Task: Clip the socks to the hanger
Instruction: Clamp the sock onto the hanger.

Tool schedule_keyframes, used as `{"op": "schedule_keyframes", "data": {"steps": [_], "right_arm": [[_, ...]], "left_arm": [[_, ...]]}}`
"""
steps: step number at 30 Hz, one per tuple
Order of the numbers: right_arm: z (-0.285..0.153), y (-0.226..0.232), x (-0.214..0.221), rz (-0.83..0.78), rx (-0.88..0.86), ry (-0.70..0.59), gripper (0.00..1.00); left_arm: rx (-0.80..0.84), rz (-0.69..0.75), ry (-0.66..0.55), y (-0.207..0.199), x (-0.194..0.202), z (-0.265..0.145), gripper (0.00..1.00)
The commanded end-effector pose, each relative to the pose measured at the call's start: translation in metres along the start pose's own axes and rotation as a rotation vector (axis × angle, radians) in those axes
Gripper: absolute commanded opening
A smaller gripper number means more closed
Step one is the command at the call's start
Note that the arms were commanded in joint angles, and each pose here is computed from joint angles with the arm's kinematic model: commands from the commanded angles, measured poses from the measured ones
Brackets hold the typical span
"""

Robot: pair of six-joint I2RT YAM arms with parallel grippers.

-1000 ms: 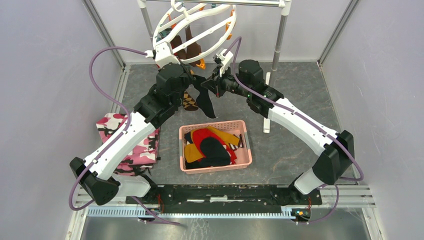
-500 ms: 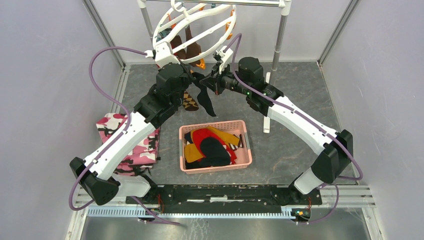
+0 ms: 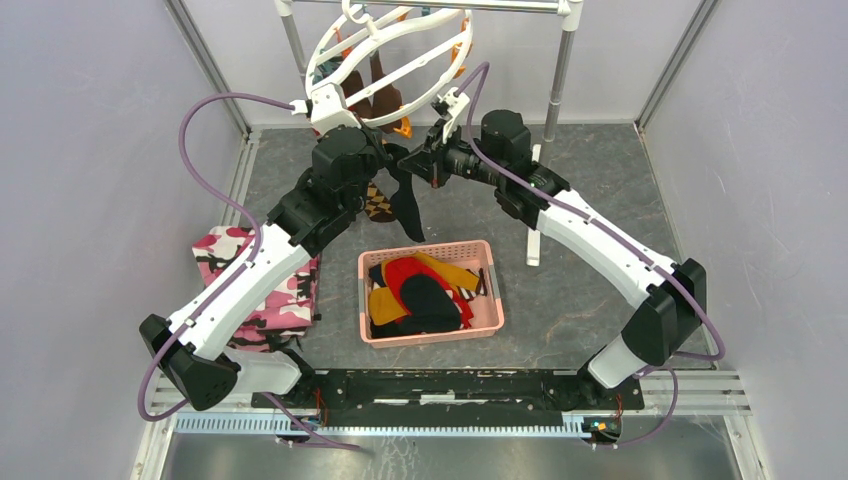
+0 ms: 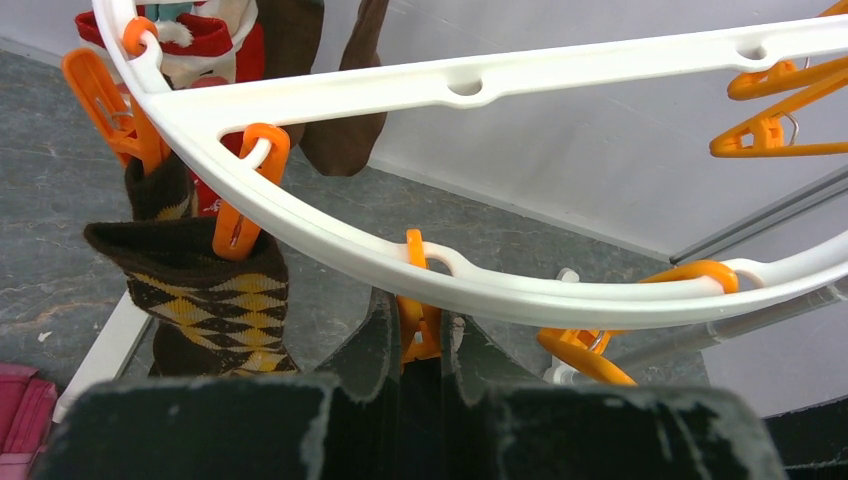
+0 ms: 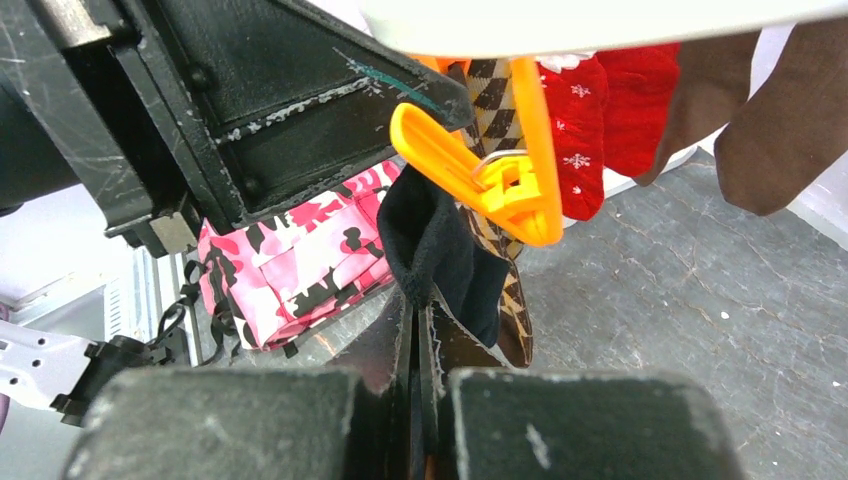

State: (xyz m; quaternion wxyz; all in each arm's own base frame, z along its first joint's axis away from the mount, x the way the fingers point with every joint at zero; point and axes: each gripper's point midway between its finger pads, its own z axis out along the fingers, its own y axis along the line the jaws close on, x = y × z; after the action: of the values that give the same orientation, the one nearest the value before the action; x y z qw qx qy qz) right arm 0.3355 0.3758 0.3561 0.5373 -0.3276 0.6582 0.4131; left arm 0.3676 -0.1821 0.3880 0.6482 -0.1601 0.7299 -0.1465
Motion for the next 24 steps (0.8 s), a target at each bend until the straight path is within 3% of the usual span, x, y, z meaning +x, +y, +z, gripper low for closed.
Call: {"op": "schedule_keyframes", "data": {"steps": [1,18,24], "right_arm": [[-0.005,0.005,-0.037,0.014,-0.041,-0.093,0.00],[-0.006,0.008,-0.031,0.021,-0.085,-0.088,0.00],[-0.008,-0.012,0.012,0.005,0.000,0.037,0.00]], "left_arm": [[0.014,-0.064,-0.029,-0.006,-0.011,0.000,0.02],[0.022,-0.062,-0.026,-0.008,-0.010,0.000,0.02],[0.027,-0.063,-0.029,-0.009,-0.013,0.000,0.02]]}}
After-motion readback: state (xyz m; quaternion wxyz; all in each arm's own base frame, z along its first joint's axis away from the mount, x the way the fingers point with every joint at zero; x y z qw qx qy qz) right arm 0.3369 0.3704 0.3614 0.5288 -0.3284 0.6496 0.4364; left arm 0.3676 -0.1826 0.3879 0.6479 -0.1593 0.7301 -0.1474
